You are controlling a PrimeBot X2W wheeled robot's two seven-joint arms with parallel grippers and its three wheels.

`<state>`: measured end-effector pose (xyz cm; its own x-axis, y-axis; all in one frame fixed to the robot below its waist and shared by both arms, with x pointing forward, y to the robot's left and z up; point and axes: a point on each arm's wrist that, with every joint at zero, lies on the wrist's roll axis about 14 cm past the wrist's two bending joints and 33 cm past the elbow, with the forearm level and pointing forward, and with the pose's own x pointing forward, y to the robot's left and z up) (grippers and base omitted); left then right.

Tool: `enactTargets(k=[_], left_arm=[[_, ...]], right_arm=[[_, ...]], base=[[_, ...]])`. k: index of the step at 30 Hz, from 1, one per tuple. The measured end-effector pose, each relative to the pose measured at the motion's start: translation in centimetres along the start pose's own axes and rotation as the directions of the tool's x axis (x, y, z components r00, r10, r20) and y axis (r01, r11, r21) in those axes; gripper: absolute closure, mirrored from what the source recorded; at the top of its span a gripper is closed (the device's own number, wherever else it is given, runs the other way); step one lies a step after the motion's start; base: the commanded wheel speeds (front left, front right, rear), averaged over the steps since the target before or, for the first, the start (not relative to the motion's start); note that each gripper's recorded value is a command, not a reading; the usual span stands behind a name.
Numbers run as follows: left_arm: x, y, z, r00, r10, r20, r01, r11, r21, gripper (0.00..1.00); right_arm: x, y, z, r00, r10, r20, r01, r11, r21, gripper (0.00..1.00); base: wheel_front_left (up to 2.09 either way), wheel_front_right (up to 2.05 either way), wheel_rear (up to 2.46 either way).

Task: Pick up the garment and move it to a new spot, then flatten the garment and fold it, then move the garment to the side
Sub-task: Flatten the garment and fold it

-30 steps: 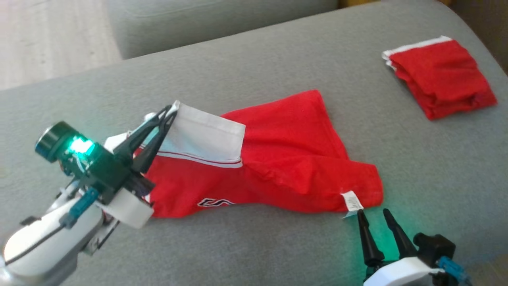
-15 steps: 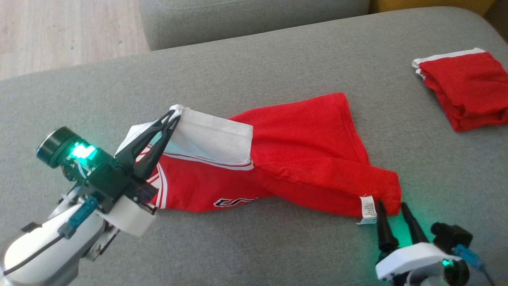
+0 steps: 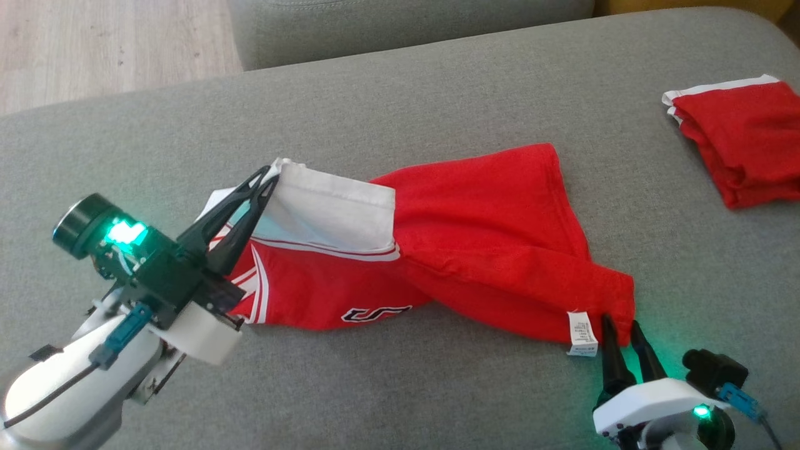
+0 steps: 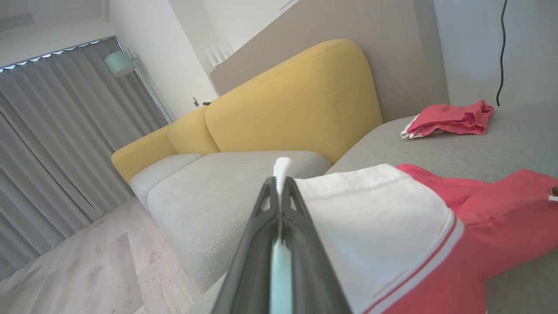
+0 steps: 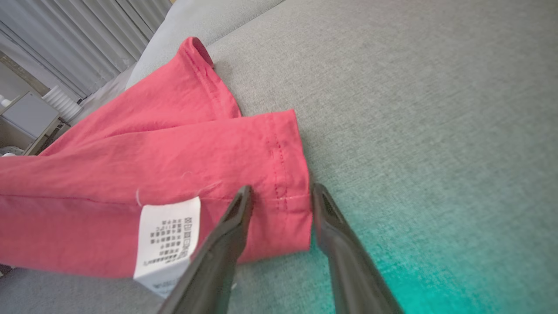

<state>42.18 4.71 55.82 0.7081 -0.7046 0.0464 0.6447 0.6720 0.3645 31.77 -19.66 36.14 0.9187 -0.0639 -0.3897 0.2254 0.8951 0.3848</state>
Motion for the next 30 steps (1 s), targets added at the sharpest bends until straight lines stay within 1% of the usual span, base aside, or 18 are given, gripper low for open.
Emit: enactTargets(k=[2,3,4,7,11,14,17,20,25,26,29,30], left_arm=[[0.0,0.0,0.0,1.0,0.002,-0.001,-0.002,1.0,0.003,1.0],[-0.1,0.0,0.0,1.0,0.001,-0.001,-0.001,1.0,0.003,1.0],[-0.1,0.0,0.0,1.0,-0.004,-0.001,0.004,1.0,0.003,1.0],[-0.2,0.1,0.1,1.0,-0.001,-0.002,0.001,1.0,0.008,1.0],[-0.3,0.2,0.5,1.0,0.003,0.002,-0.003,1.0,0.016,1.0],[-0.5,0.2,1.0,1.0,0.007,0.011,-0.007,1.0,0.024,1.0],[-0.8,0.2,1.7,1.0,0.015,0.024,-0.016,0.999,0.03,1.0],[-1.3,0.0,2.3,0.999,0.023,0.032,-0.024,0.999,0.03,1.0],[-2.2,-0.2,5.1,0.994,0.041,0.097,-0.045,0.998,0.045,1.0],[-2.2,-0.2,5.1,0.994,0.041,0.097,-0.045,0.998,0.045,1.0],[-2.6,-0.1,7.2,0.988,0.047,0.15,-0.055,0.997,0.051,1.0],[-2.9,-0.1,8.8,0.98,0.051,0.19,-0.063,0.997,0.054,1.0]], right_arm=[[0.0,0.0,0.1,1.0,0.001,0.002,-0.001,1.0,-0.001,0.38],[0.0,0.0,0.1,1.0,0.002,0.003,-0.002,1.0,-0.002,0.47],[0.0,0.0,0.2,1.0,0.003,0.005,-0.003,1.0,-0.002,0.52],[0.0,0.1,0.2,1.0,0.006,0.008,-0.006,1.0,-0.004,0.57],[-0.1,0.1,0.7,1.0,0.011,0.024,-0.011,1.0,-0.008,0.71],[-0.3,0.0,1.3,0.999,0.013,0.04,-0.012,1.0,-0.015,0.84],[-0.7,-0.2,2.0,0.998,0.015,0.067,-0.014,1.0,-0.017,1.0],[-1.4,-0.3,2.4,0.997,0.021,0.081,-0.019,1.0,-0.021,1.0],[-2.5,0.2,5.8,0.983,0.067,0.174,-0.06,0.997,-0.048,1.0],[-2.5,0.2,5.8,0.983,0.067,0.174,-0.06,0.997,-0.048,1.0],[-3.3,0.0,8.4,0.969,0.086,0.233,-0.07,0.995,-0.075,1.0],[-3.8,0.1,10.2,0.957,0.106,0.269,-0.08,0.991,-0.105,1.0]], base=[[0.0,0.0,0.0],[0.0,0.0,0.0],[0.0,0.0,0.0],[0.0,0.0,0.0],[0.0,0.0,0.0],[0.0,0.0,0.0],[0.0,0.0,0.0],[0.0,0.0,0.0],[0.0,0.0,0.0],[0.0,0.0,0.0],[0.0,0.0,0.0],[0.0,0.0,0.0]])
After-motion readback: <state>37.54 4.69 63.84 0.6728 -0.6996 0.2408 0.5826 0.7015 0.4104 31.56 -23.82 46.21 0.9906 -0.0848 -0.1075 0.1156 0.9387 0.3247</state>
